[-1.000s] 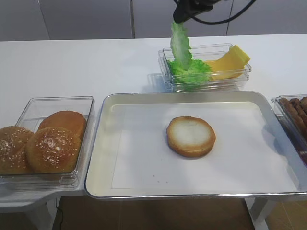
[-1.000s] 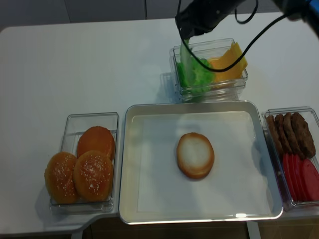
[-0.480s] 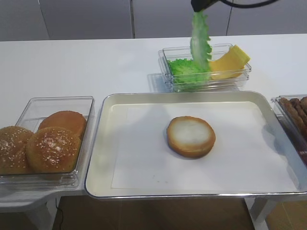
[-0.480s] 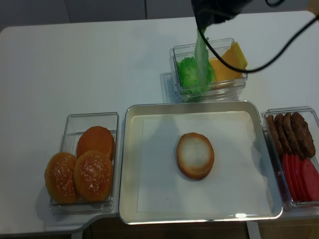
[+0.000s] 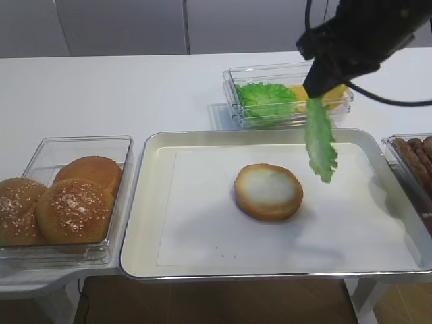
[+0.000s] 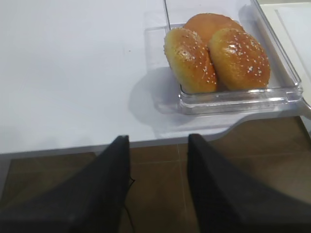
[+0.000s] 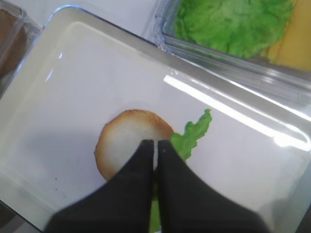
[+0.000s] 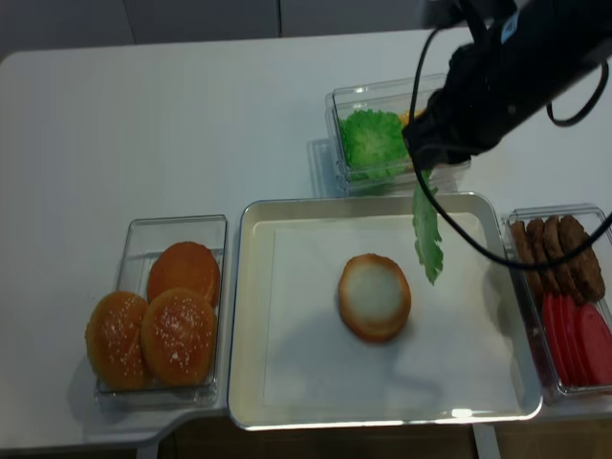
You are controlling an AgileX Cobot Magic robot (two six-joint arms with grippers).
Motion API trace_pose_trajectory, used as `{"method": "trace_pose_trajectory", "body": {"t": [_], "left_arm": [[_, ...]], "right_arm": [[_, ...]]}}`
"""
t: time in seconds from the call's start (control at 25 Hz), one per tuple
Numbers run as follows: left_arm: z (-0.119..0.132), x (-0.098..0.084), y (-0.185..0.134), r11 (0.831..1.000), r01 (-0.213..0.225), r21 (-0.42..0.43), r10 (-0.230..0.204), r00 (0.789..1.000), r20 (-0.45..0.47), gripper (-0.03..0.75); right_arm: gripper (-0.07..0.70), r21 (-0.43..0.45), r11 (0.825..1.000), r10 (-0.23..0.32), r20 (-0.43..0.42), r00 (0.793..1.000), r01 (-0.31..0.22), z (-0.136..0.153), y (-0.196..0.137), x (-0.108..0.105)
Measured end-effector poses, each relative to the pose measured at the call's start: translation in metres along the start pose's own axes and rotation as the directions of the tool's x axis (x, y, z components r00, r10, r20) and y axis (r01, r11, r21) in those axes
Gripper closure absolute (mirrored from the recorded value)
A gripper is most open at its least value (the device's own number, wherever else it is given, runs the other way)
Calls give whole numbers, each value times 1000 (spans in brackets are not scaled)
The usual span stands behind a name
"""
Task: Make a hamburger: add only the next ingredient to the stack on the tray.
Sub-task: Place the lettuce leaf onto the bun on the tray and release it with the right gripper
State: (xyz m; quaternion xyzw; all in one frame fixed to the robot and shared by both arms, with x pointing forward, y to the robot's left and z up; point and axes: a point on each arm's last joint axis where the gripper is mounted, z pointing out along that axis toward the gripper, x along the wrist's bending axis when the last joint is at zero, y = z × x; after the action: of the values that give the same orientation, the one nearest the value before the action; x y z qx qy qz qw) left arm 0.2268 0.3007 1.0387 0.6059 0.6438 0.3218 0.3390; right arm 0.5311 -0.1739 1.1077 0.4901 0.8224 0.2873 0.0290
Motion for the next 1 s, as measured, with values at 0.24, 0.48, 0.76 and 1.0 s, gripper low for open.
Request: {"method": "trace_pose_trajectory", "body": {"t": [0.24,0.48,0.76,1.0], "left_arm": [[0,0,0,1000,0,0,0,1000,0,417],[0,0,0,1000,0,0,0,1000,0,417],[0,0,0,1000,0,-1,0,1000,0,417],[0,0,0,1000,0,-1,0,1000,0,417]], "right_arm": [[629,19,1000,-6,14,1000,5,26,-24,-8],[629,10,1000,-10,21,1000,10,42,-37,-13],[629,-29,1000,5,-48,999,-6,49,-38,-7],[629,-17,998,54,-92,994,-55,60,-36,-8]]}}
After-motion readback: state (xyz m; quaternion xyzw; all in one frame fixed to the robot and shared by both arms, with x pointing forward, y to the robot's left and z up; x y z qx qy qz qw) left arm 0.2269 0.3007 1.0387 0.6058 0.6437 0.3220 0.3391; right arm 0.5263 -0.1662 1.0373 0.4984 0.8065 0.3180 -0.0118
